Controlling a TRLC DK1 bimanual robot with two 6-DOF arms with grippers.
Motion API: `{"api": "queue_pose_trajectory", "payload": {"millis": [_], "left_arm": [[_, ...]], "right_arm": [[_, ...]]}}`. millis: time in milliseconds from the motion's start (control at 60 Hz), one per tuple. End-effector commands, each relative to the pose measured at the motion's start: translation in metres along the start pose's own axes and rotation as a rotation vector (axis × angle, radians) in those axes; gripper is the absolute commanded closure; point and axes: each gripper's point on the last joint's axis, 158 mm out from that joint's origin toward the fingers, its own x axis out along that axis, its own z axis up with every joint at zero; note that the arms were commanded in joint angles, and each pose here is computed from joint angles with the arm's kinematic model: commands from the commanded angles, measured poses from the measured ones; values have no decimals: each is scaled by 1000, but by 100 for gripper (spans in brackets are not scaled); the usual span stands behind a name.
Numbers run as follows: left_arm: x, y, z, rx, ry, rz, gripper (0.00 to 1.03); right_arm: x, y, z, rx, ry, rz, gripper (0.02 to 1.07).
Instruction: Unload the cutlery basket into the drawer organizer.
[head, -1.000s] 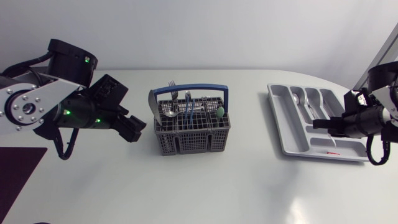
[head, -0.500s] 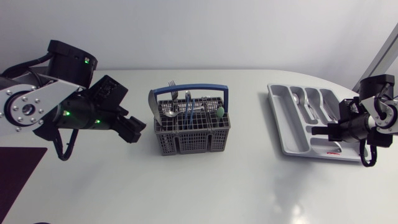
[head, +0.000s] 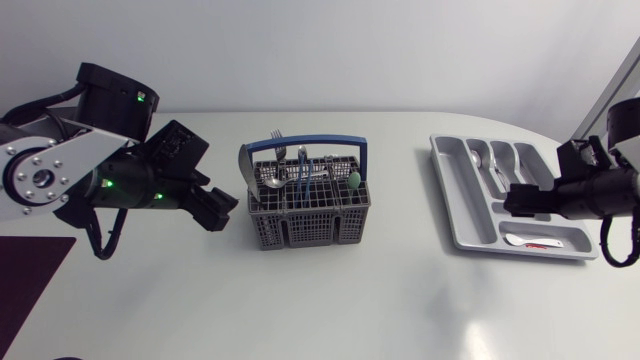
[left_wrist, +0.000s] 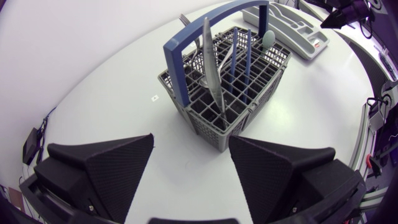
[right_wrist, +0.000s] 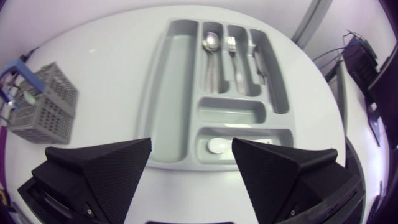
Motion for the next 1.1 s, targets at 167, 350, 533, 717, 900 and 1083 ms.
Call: {"api": "queue_pose_trajectory", "payload": {"millis": [167, 350, 533, 717, 900, 1083], "left_arm": [[-1, -5, -6, 10, 14, -1, 15], [-1, -4, -7, 11, 15, 2, 15], [2, -6, -10, 12, 23, -3, 15], [5, -6, -12, 16, 26, -5, 15], [5, -6, -11, 16, 23, -4, 15], [6, -5, -10, 18, 22, -2, 15]], "right_arm": [[-46, 97, 35, 31, -6, 400, 7], [-38, 156, 30, -4, 79, 530, 7], [-31, 215, 23, -99, 166, 653, 7], [-27, 249, 36, -160, 159, 769, 7], [-13, 272, 40, -242, 131, 756, 8], [-7, 286, 39, -346, 72, 747, 32]]}}
